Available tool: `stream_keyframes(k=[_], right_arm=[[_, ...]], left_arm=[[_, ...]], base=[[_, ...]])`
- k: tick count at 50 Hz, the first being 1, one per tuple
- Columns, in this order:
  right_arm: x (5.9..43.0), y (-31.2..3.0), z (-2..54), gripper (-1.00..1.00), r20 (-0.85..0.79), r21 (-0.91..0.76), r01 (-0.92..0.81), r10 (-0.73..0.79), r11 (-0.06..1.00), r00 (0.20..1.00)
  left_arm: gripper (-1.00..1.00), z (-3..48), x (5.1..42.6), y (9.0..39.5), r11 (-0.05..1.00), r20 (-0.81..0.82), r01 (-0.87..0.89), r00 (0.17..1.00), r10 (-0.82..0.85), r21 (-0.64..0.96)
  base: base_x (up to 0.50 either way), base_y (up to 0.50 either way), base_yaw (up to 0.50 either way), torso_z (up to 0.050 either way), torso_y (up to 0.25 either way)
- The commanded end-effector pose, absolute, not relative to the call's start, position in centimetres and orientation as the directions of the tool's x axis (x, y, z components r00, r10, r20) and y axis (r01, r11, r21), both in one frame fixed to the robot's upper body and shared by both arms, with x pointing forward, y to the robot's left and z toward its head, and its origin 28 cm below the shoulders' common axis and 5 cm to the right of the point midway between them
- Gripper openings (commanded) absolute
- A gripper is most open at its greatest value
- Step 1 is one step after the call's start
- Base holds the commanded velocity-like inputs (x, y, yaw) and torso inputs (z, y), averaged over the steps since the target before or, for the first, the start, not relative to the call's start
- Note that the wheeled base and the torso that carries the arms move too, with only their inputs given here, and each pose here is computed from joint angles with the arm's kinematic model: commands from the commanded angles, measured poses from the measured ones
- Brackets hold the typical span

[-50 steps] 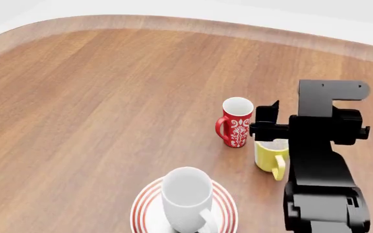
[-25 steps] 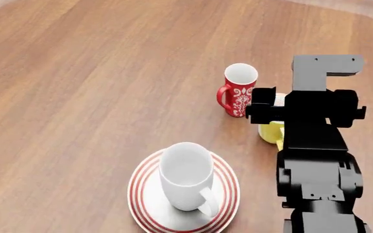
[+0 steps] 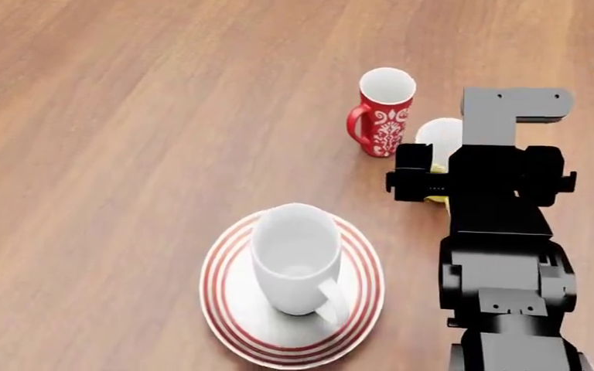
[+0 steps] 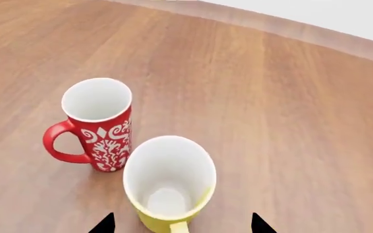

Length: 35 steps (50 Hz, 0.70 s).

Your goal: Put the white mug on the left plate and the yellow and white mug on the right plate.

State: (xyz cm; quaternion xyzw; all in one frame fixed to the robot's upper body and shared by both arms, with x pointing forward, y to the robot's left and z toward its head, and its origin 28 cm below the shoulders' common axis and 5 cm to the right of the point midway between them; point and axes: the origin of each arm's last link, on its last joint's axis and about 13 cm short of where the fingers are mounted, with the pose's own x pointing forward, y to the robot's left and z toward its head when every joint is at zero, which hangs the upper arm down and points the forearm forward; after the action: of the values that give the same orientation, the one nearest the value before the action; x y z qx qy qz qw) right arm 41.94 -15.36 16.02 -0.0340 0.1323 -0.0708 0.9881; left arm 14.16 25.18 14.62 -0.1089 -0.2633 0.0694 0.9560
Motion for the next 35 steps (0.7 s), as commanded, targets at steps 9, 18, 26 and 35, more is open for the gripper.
stream_keyframes(k=[9,18,26,35], right_arm=[[41.9,-15.4,15.9,1.0,-0.263,-0.069,0.128,-0.142,0.989,0.954],[42.5,-15.4,17.3,1.0,-0.146,-0.016,0.135,-0.136,0.991,0.98],[42.4,-15.5,17.2,1.0,-0.138,-0.004,0.138,-0.137,0.99,0.981],[42.4,-15.7,17.3,1.0,-0.138,0.003,0.149,-0.148,0.989,0.979]], left_arm=[[1.0,14.5,14.4,25.1,0.969,0.479,-0.071,0.859,0.181,-0.239],[1.0,14.6,14.5,25.1,0.967,0.478,-0.075,0.858,0.188,-0.245],[1.0,14.5,14.6,25.1,0.971,0.488,-0.1,0.851,0.196,-0.215],[1.0,14.4,14.6,25.1,0.971,0.478,-0.096,0.857,0.193,-0.219]], base=[[0.0,0.0,0.0,0.004,-0.202],[0.0,0.0,0.0,0.0,0.0],[0.0,0.0,0.0,0.001,-0.135],[0.0,0.0,0.0,0.006,-0.082]])
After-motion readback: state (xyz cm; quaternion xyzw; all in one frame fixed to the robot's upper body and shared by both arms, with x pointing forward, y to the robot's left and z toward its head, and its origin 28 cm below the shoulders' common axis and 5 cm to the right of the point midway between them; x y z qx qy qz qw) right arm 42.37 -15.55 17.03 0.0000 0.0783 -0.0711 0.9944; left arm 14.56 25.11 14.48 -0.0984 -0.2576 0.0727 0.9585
